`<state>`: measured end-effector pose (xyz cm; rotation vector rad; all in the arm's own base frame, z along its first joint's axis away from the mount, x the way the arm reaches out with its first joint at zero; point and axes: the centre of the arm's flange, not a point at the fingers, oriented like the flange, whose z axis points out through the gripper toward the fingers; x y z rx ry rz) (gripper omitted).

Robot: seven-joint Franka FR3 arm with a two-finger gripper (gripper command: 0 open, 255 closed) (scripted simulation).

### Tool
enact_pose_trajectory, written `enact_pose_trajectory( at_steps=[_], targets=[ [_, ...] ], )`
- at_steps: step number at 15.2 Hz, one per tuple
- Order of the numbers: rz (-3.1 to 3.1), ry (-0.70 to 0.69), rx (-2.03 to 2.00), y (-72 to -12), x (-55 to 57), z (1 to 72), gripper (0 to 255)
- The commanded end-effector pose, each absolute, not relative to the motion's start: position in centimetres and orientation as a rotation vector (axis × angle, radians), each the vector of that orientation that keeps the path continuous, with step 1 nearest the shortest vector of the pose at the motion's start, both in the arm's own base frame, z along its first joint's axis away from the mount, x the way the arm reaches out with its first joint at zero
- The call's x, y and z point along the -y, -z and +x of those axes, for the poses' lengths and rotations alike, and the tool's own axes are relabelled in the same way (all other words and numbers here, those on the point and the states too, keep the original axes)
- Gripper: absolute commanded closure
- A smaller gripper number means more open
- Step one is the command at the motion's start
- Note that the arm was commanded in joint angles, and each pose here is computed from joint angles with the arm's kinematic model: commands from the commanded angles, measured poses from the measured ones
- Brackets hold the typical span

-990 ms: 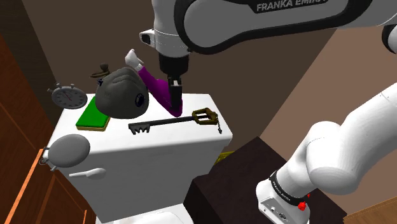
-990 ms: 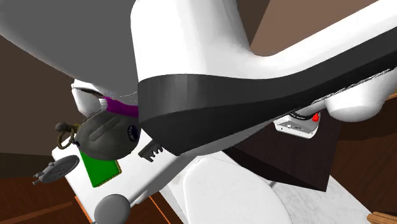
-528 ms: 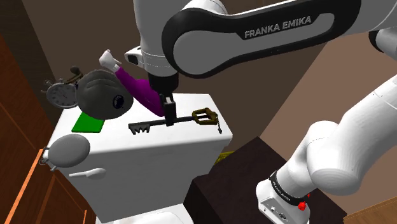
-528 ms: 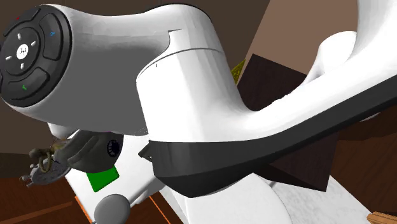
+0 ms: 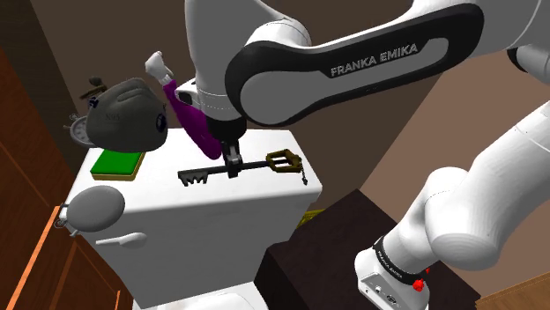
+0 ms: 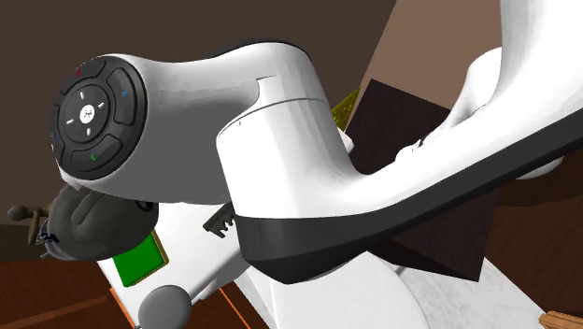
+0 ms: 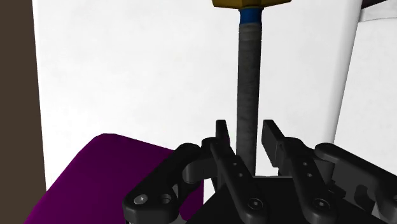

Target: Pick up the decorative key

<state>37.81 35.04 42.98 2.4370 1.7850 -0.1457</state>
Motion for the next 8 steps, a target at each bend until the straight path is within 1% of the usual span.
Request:
enact_pose_trajectory(
  at_steps=[1, 6, 8],
  targets=[
    [2.440, 0.151, -1.792, -42.57, -35.22, 37.72, 255],
    [2.440, 0.151, -1.792, -42.41, -35.25, 37.62, 255],
    [2.441, 0.151, -1.792, -43.30, -35.32, 37.97, 255]
  ],
)
